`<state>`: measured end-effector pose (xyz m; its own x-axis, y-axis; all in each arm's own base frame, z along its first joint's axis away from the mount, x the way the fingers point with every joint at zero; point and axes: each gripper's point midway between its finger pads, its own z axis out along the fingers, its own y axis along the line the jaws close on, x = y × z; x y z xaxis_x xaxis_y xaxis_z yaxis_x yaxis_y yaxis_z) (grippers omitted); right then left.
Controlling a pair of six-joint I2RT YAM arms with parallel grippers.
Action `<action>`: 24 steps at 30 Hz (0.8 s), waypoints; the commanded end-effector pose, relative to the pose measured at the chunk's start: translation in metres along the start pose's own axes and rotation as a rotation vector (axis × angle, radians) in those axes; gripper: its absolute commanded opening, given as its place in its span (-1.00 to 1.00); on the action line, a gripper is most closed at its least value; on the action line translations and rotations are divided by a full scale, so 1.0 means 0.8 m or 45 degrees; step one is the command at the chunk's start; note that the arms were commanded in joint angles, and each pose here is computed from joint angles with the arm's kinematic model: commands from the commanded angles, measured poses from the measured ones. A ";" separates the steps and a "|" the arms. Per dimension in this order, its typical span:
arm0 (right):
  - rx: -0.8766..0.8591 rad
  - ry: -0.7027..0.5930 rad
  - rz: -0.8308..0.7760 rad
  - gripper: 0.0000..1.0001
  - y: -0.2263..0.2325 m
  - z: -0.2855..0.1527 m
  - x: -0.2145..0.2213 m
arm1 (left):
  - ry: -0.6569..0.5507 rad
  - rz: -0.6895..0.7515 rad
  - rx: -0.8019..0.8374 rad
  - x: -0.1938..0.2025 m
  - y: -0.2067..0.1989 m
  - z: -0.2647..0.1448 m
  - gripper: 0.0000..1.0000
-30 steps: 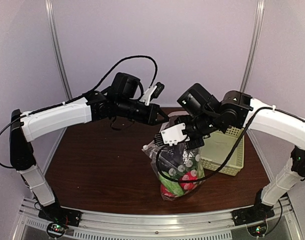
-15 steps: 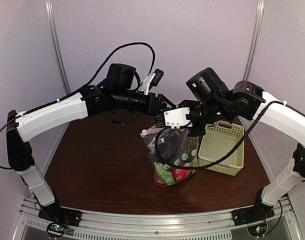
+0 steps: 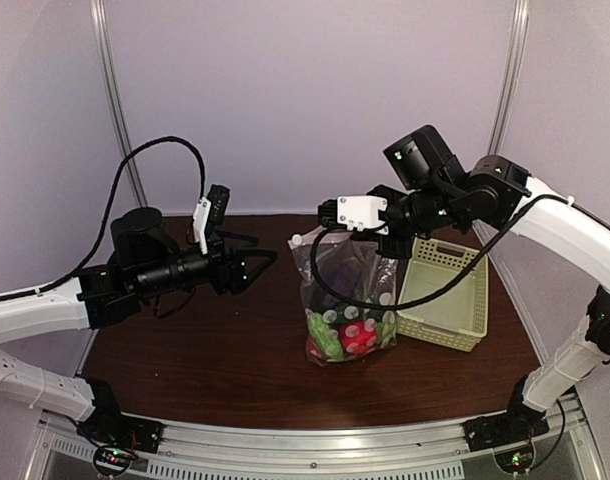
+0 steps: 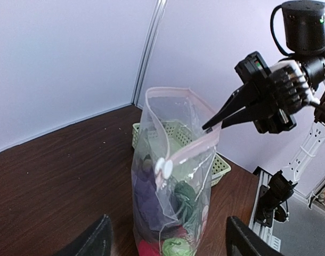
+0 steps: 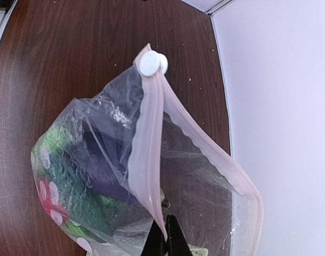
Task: Place the food in the zip-top bag and seal the zipper
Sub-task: Pass from the right arm to the left
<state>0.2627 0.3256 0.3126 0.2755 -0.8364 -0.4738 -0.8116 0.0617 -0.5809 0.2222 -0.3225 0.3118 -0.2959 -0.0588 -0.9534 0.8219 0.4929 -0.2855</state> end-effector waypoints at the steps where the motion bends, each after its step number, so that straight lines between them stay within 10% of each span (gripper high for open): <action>1: 0.027 -0.100 0.100 -1.00 -0.017 -0.016 -0.019 | -0.142 0.062 0.096 -0.017 -0.015 0.007 0.44; 24: -0.019 -0.116 0.090 -1.00 -0.006 -0.019 -0.018 | -0.119 0.023 0.116 -0.003 0.025 0.086 0.05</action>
<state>0.2581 0.3322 0.3184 0.2515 -0.7992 -0.5460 -0.8428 0.0966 -0.5296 0.2672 -0.3695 0.2832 -0.2544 -0.0708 -0.9645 0.8399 0.4783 -0.2566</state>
